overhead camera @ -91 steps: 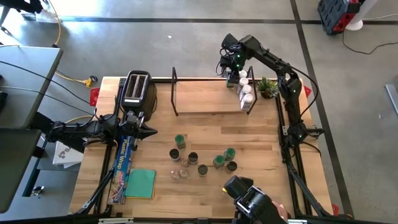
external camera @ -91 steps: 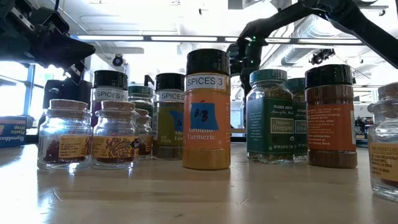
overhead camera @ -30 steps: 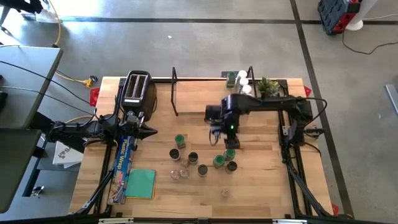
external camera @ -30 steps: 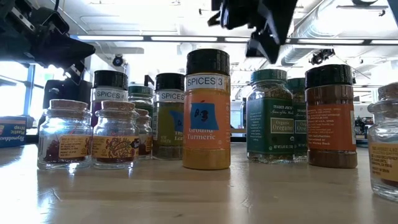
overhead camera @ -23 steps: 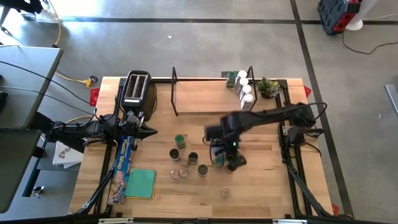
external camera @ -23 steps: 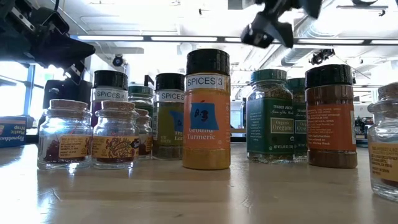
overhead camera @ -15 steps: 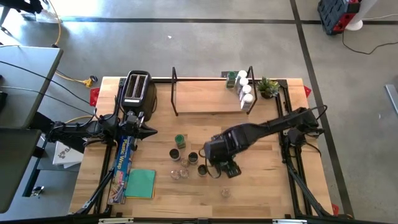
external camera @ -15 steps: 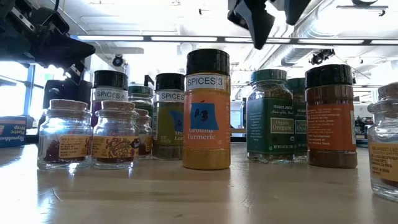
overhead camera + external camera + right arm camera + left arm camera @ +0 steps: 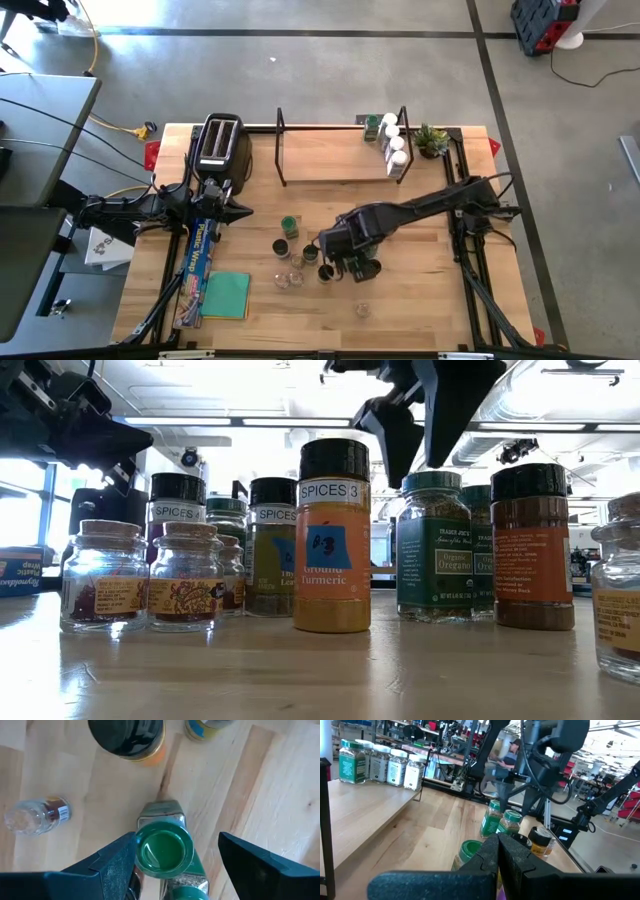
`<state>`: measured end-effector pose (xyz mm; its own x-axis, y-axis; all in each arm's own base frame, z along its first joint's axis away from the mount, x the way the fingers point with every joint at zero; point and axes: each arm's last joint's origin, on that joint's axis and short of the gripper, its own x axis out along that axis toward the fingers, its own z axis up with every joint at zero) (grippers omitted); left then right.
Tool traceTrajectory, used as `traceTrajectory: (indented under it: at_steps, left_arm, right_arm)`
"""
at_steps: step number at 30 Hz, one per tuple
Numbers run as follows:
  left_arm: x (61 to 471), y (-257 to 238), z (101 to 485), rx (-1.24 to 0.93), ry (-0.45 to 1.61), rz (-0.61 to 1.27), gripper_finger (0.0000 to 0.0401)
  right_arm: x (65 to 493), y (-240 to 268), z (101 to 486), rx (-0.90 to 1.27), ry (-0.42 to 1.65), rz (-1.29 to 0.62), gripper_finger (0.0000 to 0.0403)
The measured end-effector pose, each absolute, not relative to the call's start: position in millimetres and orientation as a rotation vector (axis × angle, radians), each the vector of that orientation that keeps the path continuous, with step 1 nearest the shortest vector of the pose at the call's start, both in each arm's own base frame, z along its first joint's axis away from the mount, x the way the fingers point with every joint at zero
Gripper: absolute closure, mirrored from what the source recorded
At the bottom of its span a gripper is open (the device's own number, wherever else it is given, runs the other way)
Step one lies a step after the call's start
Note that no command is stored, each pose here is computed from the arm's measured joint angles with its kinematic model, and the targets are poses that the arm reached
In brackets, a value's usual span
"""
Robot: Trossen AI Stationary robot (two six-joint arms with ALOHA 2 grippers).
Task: Shelf spices
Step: Put the green seasoning bottle on the shelf and align it with the other green seasoning bottle
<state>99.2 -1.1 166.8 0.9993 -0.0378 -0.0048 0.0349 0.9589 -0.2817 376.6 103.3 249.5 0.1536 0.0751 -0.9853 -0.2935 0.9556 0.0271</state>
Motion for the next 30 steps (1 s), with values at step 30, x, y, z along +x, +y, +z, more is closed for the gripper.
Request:
traceTrajectory:
  at_steps: [30]
  left_arm:
    - [99,-1,167,-0.285,0.01,-0.037,0.0401]
  right_arm:
    - [375,89,217,-0.041,1.476,0.101,0.0218]
